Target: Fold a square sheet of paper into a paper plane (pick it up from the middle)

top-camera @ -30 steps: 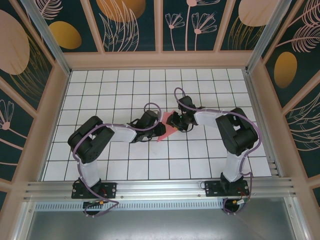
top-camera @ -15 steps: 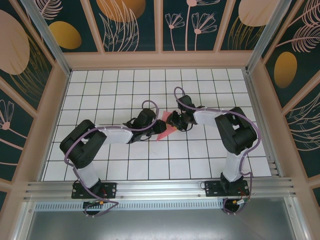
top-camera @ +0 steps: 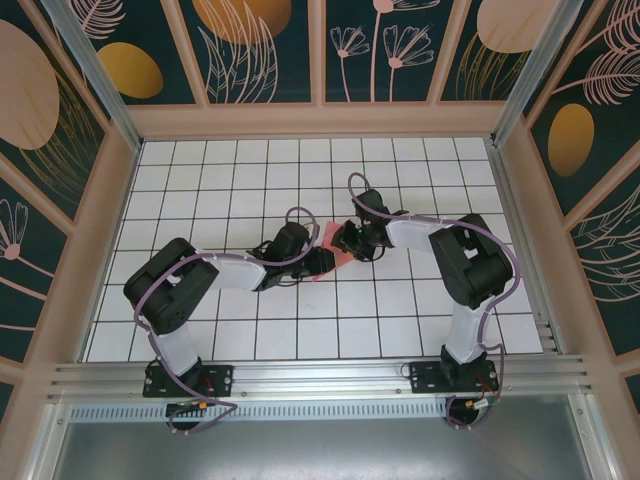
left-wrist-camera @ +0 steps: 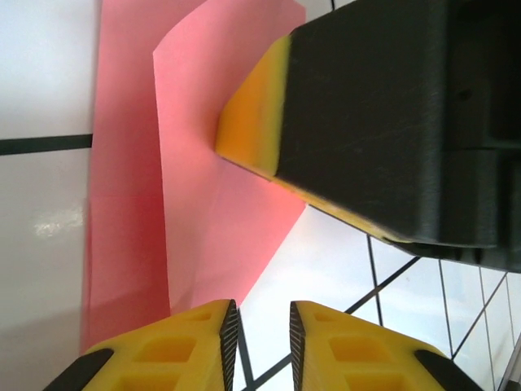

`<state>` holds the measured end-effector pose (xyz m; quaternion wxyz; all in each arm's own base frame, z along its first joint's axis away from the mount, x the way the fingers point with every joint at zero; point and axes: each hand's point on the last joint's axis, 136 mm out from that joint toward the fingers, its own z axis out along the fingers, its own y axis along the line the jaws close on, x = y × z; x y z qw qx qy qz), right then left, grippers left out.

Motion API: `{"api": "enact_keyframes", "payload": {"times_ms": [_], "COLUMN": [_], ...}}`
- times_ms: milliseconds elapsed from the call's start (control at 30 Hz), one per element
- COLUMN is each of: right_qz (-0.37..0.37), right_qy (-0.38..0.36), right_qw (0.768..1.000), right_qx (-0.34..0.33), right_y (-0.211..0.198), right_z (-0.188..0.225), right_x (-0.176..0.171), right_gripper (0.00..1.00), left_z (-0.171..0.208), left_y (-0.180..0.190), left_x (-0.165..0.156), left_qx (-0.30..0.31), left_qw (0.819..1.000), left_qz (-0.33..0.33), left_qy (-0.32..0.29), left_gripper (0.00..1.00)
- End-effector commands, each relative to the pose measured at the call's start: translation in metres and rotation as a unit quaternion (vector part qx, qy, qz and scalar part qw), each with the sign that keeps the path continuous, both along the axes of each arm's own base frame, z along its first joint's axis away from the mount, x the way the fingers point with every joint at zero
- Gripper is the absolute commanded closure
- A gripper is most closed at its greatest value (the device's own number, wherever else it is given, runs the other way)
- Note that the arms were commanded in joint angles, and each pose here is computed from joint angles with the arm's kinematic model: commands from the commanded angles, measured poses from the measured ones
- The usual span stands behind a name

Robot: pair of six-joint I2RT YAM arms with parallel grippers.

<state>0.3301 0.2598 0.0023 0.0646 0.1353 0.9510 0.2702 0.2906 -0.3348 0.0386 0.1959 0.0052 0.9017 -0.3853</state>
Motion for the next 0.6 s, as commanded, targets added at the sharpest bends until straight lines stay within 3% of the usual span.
{"api": "enact_keyframes", "payload": {"times_ms": [0, 567], "right_qz": [-0.016, -0.016], "right_qy": [0.194, 0.2], "right_qw": [0.945, 0.94], "right_qx": [-0.264, -0.276], "right_y": [-0.115, -0.121], "right_z": [-0.145, -0.149], "right_x": [-0.111, -0.115], "right_gripper": [0.6, 0.6], "left_z": [-0.007, -0.01], "left_y": [0.0, 0.015], "left_x": [0.006, 0.015], "left_qx": [0.011, 0.05], "left_qw": [1.0, 0.998], "left_qz": [0.003, 0.039], "left_qy": [0.007, -0.007], "left_gripper": [0.72, 0.76]}}
